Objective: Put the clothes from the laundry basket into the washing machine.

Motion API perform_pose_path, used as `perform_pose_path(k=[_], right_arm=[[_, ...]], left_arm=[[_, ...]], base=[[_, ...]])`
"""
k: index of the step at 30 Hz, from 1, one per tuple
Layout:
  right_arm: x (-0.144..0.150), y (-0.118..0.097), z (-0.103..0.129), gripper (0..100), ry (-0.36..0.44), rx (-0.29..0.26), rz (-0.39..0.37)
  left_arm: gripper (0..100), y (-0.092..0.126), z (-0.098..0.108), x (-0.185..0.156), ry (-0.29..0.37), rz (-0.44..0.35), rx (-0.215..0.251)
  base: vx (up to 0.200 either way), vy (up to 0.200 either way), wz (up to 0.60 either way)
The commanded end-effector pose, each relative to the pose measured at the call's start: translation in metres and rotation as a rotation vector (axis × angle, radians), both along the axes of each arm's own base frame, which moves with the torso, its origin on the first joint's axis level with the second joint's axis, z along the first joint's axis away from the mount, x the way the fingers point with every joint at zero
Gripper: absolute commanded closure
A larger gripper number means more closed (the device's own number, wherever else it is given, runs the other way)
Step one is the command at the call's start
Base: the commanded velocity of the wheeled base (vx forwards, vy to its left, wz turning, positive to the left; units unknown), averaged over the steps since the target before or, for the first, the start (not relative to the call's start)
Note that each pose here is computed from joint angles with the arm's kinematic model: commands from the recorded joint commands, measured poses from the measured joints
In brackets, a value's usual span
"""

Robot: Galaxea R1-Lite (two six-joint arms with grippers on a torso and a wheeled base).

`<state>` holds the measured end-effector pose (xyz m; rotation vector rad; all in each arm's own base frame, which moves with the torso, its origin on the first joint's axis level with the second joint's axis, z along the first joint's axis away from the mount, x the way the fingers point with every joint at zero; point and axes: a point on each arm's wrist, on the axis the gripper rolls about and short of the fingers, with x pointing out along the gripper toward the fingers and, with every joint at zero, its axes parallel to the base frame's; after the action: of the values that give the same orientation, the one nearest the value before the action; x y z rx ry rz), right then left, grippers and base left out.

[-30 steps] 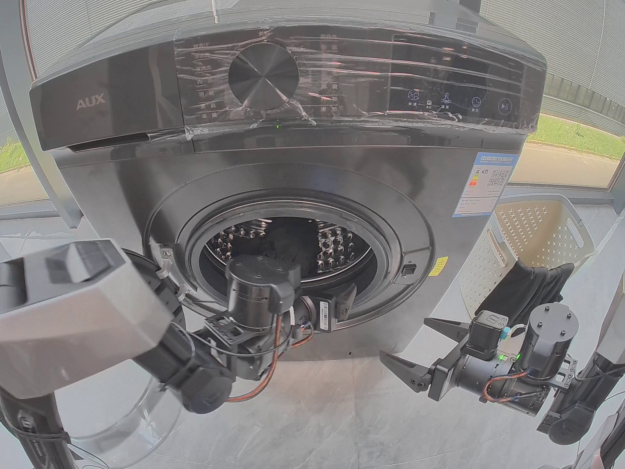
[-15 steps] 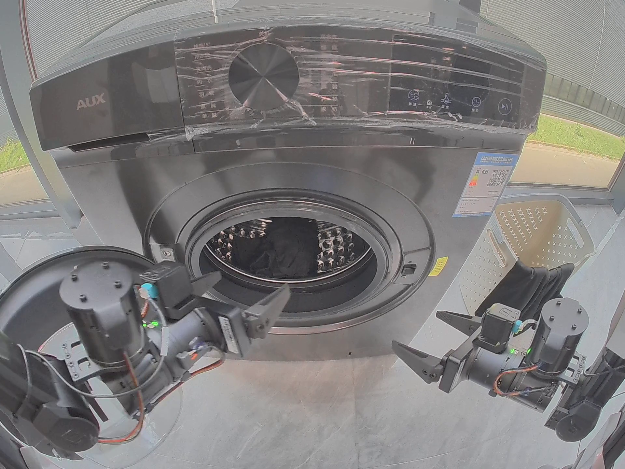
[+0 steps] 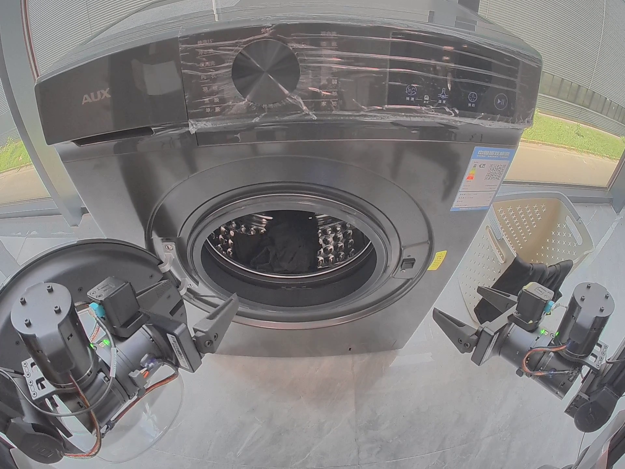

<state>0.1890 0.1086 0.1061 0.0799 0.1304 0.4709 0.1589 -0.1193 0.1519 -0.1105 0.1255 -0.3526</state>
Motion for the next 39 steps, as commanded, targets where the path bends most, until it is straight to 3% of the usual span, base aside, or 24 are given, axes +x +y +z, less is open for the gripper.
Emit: perform_pose_path(k=[1,5,10,14,18,26,35,39], right_arm=[[-0.016,-0.015,0.001,0,0.004,-0.007,-0.023],[-0.022,-0.026,0.002,0,0.001,-0.003,-0.062],[-0.024,-0.041,0.013,0,-0.054,-0.003,-0.13],[-0.032,-0.045,0.02,0,-0.073,-0.007,-0.131],[-0.046,-0.051,0.022,0,-0.045,-0.047,-0.13],[-0.099,-0.075,0.023,0,0.03,-0.099,-0.229],[-0.154,-0.104,0.02,0,-0.09,-0.07,-0.398],[-0.173,-0.109,0.011,0,-0.118,-0.067,-0.427]], left_arm=[[0,0.007,0.0,-0.008,-0.007,0.004,-0.005],[0,0.013,-0.006,-0.015,0.006,0.004,0.006],[0,0.021,-0.002,-0.026,-0.025,0.006,-0.017],[0,0.03,-0.002,-0.037,-0.045,0.013,-0.025],[0,0.04,-0.006,-0.049,-0.05,0.014,-0.021],[0,0.06,-0.009,-0.072,-0.064,0.027,-0.036],[0,0.088,-0.013,-0.094,-0.055,0.136,-0.034],[0,0.1,-0.024,-0.109,-0.009,0.188,-0.002]], base=[[-0.2,0.0,0.0],[-0.2,0.0,0.0],[-0.2,0.0,0.0],[-0.2,0.0,0.0],[-0.2,0.0,0.0],[0.0,0.0,0.0],[0.0,0.0,0.0],[0.0,0.0,0.0]])
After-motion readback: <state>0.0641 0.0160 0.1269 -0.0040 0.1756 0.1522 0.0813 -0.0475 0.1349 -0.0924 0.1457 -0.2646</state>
